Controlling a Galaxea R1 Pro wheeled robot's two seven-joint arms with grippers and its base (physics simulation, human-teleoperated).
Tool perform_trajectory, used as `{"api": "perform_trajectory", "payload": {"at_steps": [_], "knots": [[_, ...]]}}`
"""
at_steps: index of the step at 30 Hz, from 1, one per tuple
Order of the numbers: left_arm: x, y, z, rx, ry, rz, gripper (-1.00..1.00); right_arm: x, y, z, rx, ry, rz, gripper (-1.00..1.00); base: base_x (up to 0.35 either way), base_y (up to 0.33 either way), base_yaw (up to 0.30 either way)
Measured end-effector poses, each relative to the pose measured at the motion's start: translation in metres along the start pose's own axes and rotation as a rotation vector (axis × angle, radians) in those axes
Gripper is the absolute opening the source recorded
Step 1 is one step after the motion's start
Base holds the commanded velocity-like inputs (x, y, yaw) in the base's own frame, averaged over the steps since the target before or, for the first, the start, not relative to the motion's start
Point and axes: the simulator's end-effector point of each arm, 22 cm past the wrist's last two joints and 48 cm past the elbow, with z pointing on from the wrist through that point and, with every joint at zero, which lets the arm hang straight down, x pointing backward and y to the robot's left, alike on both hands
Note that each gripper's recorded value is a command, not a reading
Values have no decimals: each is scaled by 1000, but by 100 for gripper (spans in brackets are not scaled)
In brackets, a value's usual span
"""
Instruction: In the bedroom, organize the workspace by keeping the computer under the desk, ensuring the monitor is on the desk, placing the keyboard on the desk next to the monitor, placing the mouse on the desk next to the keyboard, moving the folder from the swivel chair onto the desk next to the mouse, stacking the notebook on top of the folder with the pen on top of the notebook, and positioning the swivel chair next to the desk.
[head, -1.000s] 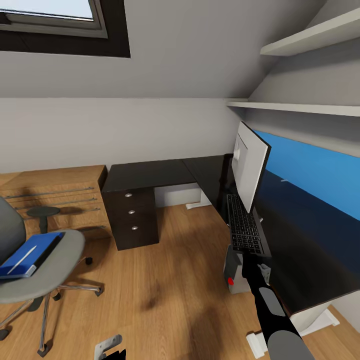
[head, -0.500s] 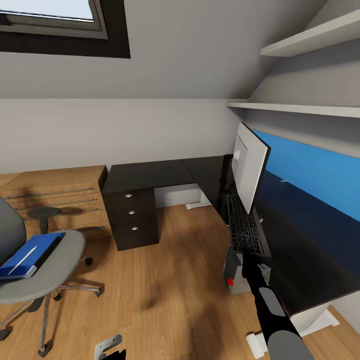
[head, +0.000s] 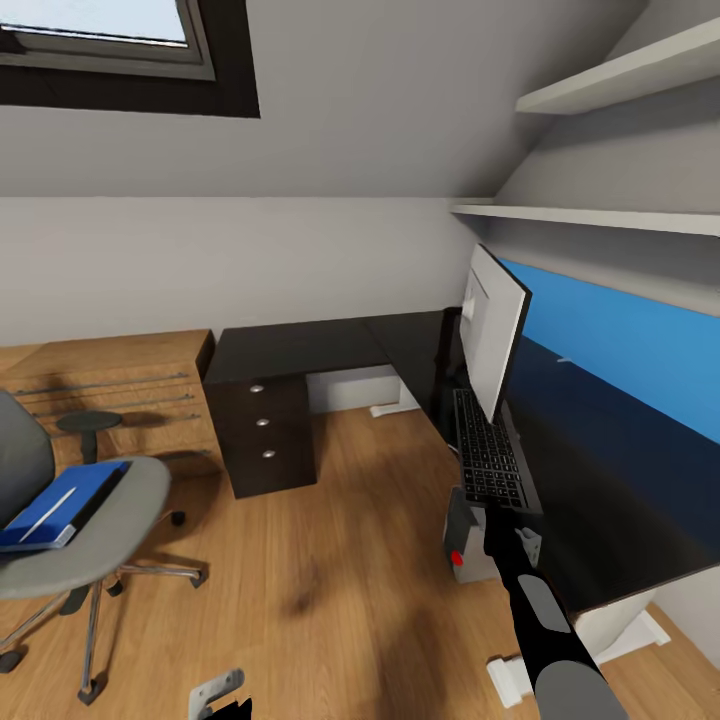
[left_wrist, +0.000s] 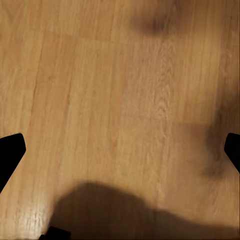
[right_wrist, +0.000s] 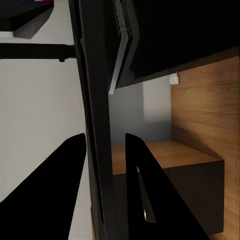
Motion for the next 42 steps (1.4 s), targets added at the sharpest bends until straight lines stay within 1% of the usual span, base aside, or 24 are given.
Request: {"api": "perform_trajectory", "payload": {"at_steps": [8, 19, 42], "knots": [[0, 0, 0, 0, 0, -1, 100, 0, 0, 0, 0, 0, 0, -100, -41, -12, 0], [0, 0, 0, 0, 0, 0, 100, 0, 0, 0, 0, 1, -1, -100, -198, 0, 0], [0, 0, 0, 0, -1, 0, 100, 0, 0, 0, -1, 3, -2, -100, -6, 0, 0]]}}
